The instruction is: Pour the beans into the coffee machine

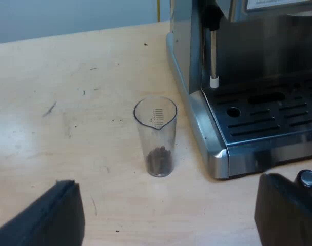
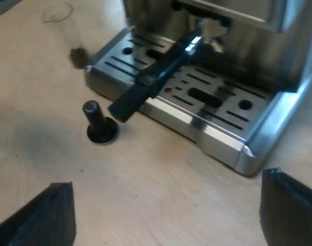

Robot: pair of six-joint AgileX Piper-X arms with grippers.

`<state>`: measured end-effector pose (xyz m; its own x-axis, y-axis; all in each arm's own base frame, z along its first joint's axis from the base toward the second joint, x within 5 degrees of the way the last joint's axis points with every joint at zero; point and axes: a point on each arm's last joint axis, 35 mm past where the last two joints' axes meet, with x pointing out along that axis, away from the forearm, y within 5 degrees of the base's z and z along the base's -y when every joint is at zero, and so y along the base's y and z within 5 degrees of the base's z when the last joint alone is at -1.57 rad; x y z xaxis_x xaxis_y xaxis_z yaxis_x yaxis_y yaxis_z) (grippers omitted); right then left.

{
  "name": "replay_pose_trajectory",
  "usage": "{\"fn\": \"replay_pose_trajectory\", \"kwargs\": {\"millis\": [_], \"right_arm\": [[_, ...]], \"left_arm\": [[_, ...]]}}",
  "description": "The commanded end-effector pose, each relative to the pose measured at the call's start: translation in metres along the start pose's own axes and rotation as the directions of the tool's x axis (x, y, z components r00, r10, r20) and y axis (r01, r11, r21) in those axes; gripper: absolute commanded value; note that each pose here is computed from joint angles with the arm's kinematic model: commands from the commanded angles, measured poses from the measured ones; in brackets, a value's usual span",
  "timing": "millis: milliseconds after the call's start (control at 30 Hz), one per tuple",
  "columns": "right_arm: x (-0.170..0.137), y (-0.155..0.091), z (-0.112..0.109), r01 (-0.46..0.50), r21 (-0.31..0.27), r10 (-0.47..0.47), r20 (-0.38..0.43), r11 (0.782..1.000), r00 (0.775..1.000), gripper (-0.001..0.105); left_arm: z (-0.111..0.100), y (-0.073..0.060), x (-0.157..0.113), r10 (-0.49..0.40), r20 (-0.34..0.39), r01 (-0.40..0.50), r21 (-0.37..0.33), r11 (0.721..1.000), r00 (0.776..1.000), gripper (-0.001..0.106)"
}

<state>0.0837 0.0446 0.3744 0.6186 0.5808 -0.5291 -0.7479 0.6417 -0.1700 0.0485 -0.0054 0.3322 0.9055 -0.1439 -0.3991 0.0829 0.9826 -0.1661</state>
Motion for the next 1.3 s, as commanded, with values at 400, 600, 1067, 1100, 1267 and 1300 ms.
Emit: {"fn": "replay_pose_trajectory", "kwargs": {"millis": [400,600,1067,1100,1267,1300], "right_arm": [[0.041,0.013,0.033,-0.207,-0.176,0.223,0.08,0.962,0.972,0.078],[0.077,0.027,0.048,-0.241,-0.242,0.263,0.059,0.94,0.963,0.078],[0.138,0.053,0.066,-0.293,-0.241,0.321,0.083,0.925,0.944,0.078],[0.144,0.053,0.066,-0.296,-0.228,0.321,0.081,0.928,0.944,0.078],[0.148,0.054,0.065,-0.296,-0.216,0.318,0.075,0.931,0.945,0.078],[0.148,0.054,0.065,-0.293,-0.216,0.315,0.075,0.931,0.946,0.078]], "left_arm": [[-0.002,0.002,0.011,-0.002,0.025,0.002,-0.007,1.0,1.0,0.071],[-0.011,0.005,0.024,-0.001,0.019,0.001,-0.008,1.0,1.0,0.071],[-0.034,0.012,0.061,-0.011,0.093,0.011,0.002,1.0,0.996,0.071],[-0.038,0.013,0.065,-0.012,0.091,0.013,-0.002,1.0,0.996,0.072],[-0.053,0.015,0.078,-0.063,0.076,0.064,-0.019,0.998,0.995,0.087],[-0.057,0.016,0.081,-0.065,0.077,0.067,-0.019,0.998,0.995,0.088]]}}
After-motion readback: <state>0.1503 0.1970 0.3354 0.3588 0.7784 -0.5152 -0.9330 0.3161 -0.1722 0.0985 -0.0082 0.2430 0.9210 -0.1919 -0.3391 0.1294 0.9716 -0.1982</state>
